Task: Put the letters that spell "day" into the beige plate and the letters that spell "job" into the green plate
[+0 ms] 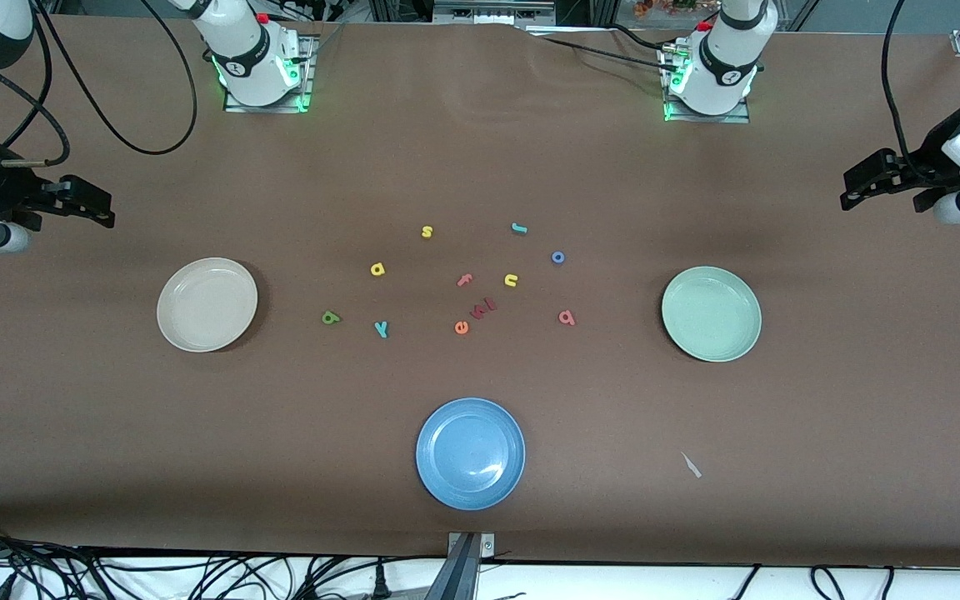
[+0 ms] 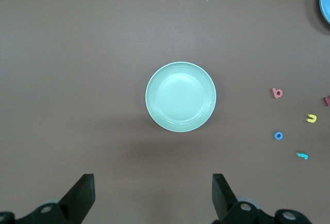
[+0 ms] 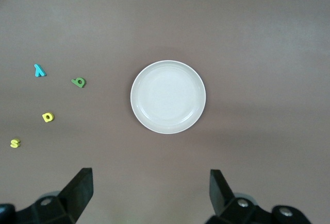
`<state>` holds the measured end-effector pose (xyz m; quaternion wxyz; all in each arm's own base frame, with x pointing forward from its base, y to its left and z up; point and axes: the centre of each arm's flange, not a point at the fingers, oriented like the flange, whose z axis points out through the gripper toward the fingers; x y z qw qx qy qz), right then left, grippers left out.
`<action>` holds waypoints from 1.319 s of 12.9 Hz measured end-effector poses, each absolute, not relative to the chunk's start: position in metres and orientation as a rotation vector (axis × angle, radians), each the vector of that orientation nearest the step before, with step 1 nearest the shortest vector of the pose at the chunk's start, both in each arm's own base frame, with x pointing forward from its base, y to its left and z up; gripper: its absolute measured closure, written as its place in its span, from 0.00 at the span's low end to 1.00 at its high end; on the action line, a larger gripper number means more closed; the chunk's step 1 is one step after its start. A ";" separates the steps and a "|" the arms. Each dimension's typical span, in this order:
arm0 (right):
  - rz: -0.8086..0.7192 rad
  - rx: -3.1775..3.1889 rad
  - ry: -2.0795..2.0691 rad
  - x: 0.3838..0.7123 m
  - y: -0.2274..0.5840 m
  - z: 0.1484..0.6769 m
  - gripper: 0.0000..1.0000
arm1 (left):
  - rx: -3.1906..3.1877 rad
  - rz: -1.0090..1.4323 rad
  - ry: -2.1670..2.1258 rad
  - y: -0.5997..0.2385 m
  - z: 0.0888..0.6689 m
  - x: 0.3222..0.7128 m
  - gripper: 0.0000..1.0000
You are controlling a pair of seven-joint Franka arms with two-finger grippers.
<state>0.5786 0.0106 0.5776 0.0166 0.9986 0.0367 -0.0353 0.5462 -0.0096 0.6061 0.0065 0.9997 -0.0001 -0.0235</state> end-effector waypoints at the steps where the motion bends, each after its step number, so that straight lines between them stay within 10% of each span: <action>1: -0.110 3.104 0.114 0.579 0.011 0.578 0.00 | 3.128 -0.073 0.000 -0.009 0.606 0.546 0.00; 17: -0.124 3.104 0.100 0.581 0.005 0.573 0.00 | 3.128 -0.073 0.001 -0.009 0.606 0.546 0.00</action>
